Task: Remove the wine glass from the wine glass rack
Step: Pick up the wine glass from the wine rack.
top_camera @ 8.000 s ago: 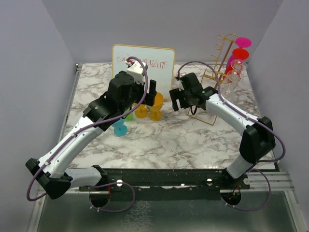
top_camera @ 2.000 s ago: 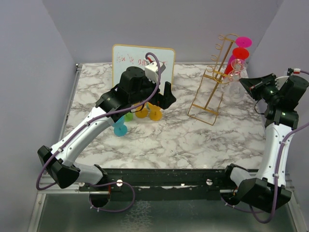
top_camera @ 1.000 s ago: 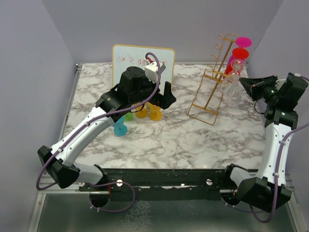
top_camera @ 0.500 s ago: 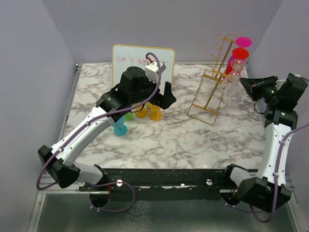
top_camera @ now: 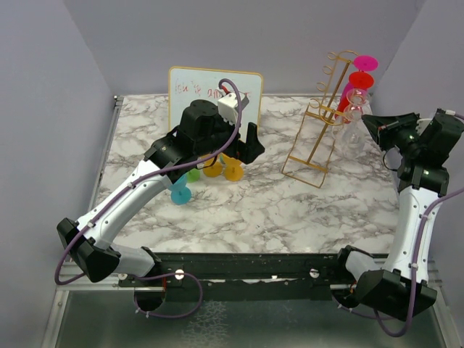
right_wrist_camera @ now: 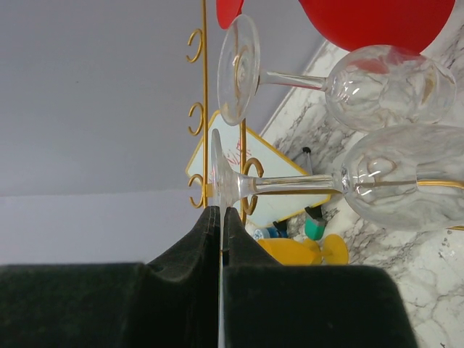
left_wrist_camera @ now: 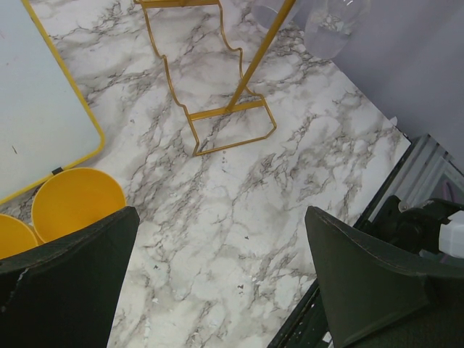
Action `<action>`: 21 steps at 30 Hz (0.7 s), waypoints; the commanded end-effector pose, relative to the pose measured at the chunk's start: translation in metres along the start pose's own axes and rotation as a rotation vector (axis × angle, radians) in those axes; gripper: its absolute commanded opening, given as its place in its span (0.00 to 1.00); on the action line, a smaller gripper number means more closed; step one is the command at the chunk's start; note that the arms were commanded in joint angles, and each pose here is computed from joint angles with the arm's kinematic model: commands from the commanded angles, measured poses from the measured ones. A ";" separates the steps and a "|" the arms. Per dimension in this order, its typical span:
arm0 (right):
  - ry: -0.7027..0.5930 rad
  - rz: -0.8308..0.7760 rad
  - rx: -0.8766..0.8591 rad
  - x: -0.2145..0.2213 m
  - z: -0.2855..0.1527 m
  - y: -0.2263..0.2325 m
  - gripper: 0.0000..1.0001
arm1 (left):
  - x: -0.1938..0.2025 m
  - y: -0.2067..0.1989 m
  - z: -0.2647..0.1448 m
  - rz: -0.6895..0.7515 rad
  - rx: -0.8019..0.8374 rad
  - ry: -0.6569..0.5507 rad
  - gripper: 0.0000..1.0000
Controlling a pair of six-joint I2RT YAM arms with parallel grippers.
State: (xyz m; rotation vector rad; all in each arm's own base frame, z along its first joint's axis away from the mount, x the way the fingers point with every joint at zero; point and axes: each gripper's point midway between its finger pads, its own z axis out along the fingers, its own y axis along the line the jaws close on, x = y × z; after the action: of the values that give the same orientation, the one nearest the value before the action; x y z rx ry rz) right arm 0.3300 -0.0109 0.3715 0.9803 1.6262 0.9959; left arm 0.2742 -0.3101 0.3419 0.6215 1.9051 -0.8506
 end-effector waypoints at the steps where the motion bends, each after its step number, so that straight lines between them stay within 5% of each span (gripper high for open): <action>1: -0.058 -0.028 -0.029 -0.008 -0.012 0.018 0.00 | -0.001 -0.002 -0.006 -0.011 0.004 0.002 0.99; 21: -0.127 -0.108 0.011 -0.021 -0.021 0.025 0.00 | 0.005 -0.002 0.001 -0.017 0.011 0.033 0.99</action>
State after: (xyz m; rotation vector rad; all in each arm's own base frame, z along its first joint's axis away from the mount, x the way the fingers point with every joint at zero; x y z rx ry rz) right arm 0.3236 -0.0195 0.3901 0.9615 1.5964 0.8956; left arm 0.2716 -0.3080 0.3353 0.6271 1.9360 -0.8432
